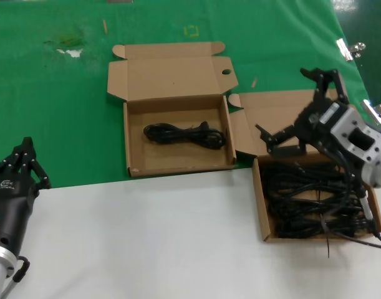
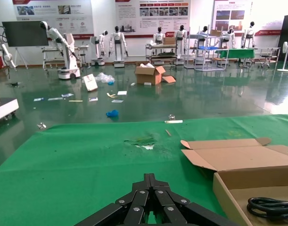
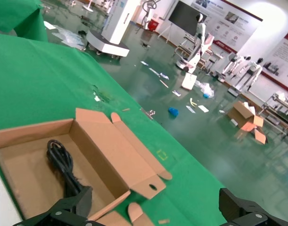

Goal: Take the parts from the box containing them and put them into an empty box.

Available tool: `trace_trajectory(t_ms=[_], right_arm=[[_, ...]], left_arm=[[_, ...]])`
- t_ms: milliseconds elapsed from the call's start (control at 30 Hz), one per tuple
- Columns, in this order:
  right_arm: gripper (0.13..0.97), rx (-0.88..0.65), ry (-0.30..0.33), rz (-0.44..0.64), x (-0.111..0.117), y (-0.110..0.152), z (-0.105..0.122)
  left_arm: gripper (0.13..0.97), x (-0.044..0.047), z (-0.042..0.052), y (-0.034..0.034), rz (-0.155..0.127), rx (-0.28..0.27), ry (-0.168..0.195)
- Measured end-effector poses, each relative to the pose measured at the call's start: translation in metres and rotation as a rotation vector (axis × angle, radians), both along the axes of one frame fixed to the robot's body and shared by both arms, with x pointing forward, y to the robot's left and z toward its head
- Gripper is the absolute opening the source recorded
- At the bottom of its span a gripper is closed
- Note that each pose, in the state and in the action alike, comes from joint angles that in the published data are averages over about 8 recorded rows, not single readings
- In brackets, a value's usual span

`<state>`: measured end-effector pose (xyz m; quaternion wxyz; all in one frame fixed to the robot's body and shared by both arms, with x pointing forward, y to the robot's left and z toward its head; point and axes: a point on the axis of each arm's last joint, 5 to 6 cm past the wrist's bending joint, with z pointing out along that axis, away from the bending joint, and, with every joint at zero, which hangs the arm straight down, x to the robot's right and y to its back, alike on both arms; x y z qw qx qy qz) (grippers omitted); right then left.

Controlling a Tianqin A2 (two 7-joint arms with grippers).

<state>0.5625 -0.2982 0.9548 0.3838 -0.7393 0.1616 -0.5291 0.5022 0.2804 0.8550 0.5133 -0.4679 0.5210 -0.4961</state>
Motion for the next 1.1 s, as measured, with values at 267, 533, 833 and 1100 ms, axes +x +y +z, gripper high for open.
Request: trace_trajectory(t_ms=[267, 533, 833, 1100], right_arm=[[0.932, 0.015, 0.001, -0.001, -0.007, -0.003, -0.001], [0.932, 0.049, -0.006, -0.005, -0.009, -0.002, -0.005], [0.953, 0.128, -0.022, -0.02, -0.012, 0.002, -0.015], [0.966, 0.205, -0.034, -0.043, -0.016, 0.005, -0.025]], left_arm=[[0.14, 0.0, 0.0, 0.0, 0.0, 0.0, 0.0], [0.14, 0.0, 0.0, 0.0, 0.0, 0.0, 0.0], [0.149, 0.0, 0.0, 0.0, 0.0, 0.0, 0.0], [0.187, 0.0, 0.0, 0.0, 0.0, 0.0, 0.0]])
